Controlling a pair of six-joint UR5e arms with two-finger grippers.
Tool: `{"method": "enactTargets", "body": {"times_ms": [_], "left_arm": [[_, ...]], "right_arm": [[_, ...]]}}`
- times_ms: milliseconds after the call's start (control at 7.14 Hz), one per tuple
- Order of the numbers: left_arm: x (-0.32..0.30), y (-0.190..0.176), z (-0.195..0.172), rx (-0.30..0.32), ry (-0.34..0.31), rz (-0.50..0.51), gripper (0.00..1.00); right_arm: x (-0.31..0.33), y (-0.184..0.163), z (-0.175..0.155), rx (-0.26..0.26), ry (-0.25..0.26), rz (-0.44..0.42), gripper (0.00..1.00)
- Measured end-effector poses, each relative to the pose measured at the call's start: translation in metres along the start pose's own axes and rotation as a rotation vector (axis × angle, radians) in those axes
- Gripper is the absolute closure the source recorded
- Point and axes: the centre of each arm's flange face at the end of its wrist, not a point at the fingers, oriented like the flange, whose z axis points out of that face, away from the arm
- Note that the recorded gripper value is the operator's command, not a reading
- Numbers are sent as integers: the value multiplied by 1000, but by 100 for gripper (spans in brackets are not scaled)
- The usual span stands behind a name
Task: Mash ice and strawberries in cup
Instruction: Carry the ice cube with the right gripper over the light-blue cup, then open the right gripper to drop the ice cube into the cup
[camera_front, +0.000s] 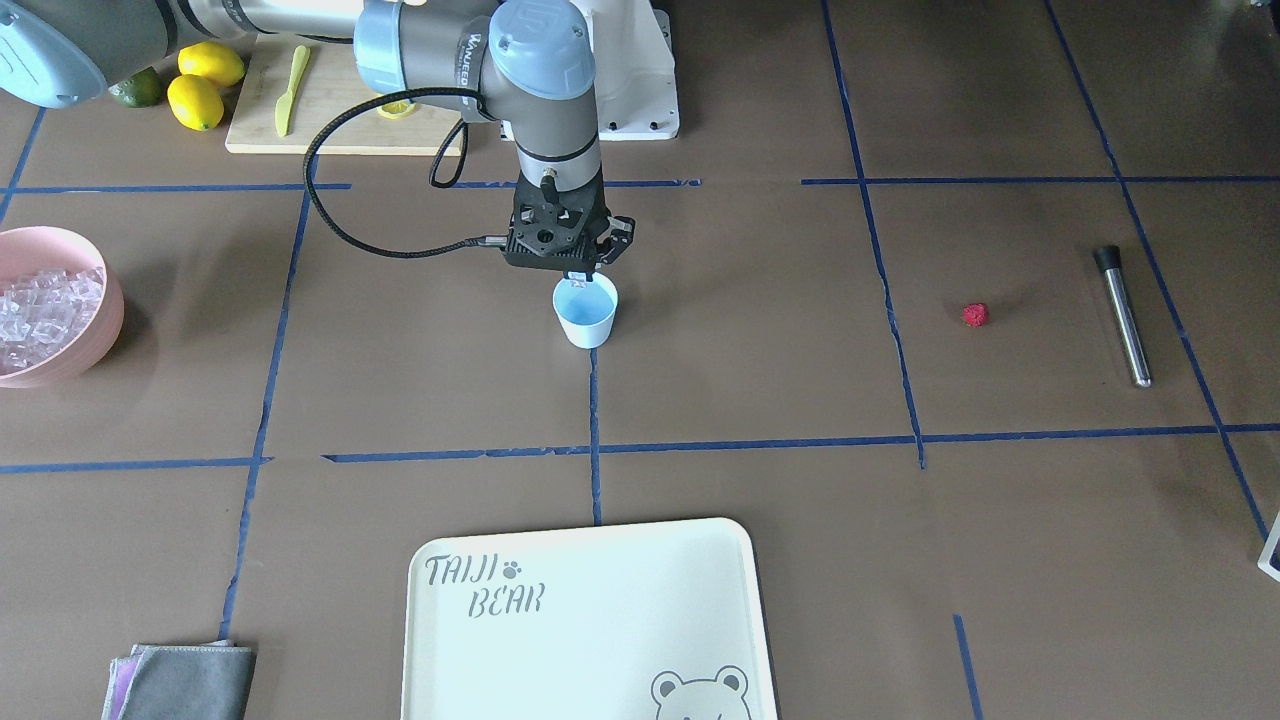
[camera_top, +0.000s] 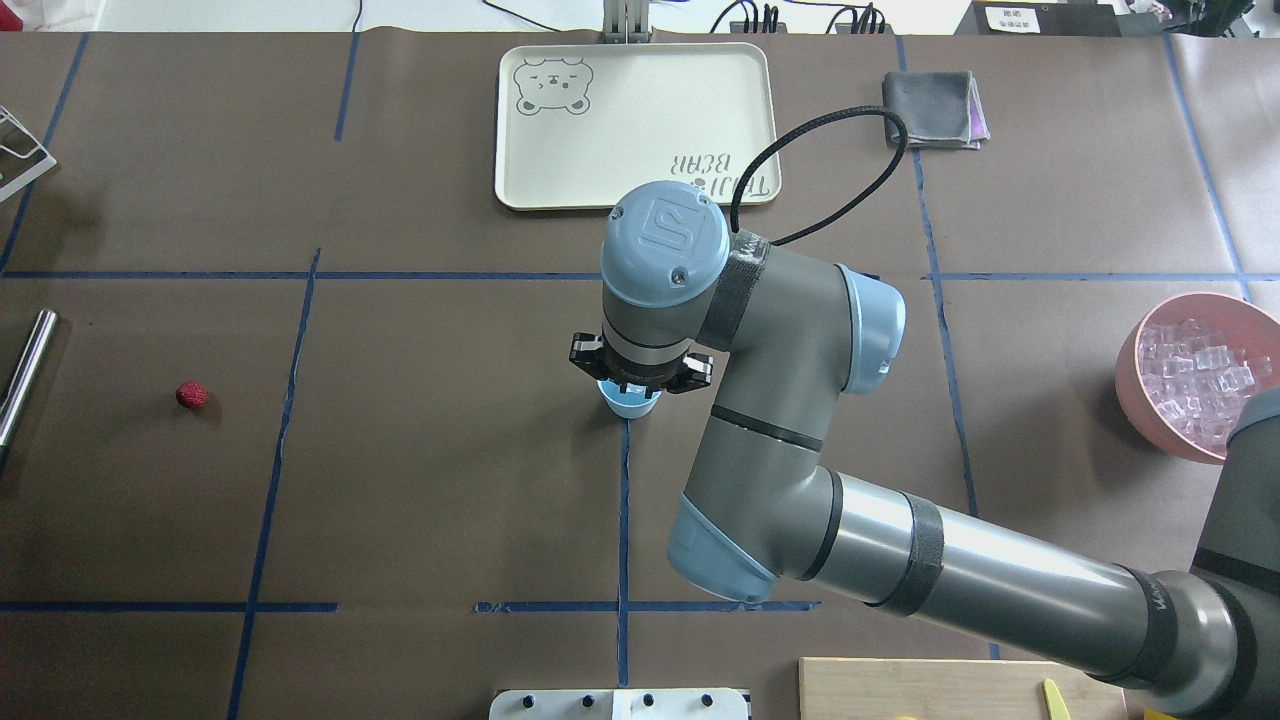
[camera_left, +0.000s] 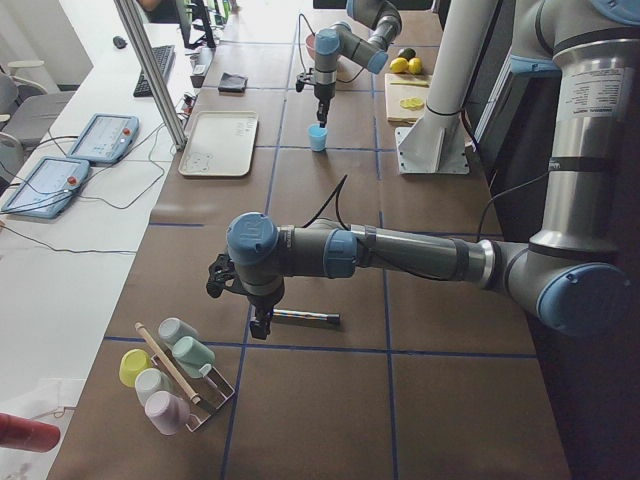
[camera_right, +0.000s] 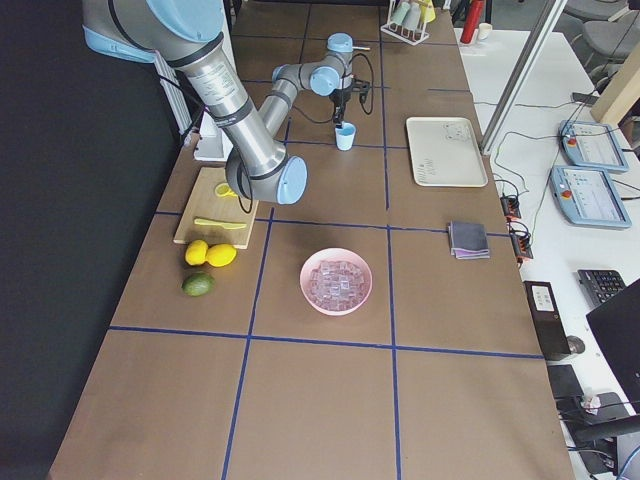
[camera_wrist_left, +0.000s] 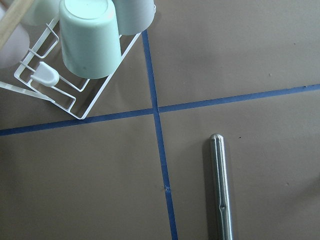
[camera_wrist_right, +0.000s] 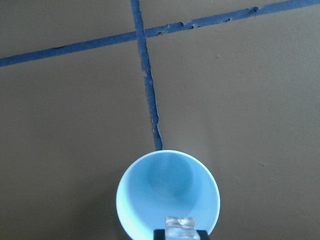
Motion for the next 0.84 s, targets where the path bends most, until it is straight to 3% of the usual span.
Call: {"method": "enactTargets", "body": {"times_ms": [700,841], "left_arm": [[0,-1,0,0,0,0,0],[0,-1,0,0,1,0,0]], "right_arm": [[-12,-6,-9,62,-6,-11,97],[-12,-8,-7,68,-1,-12,81]]}}
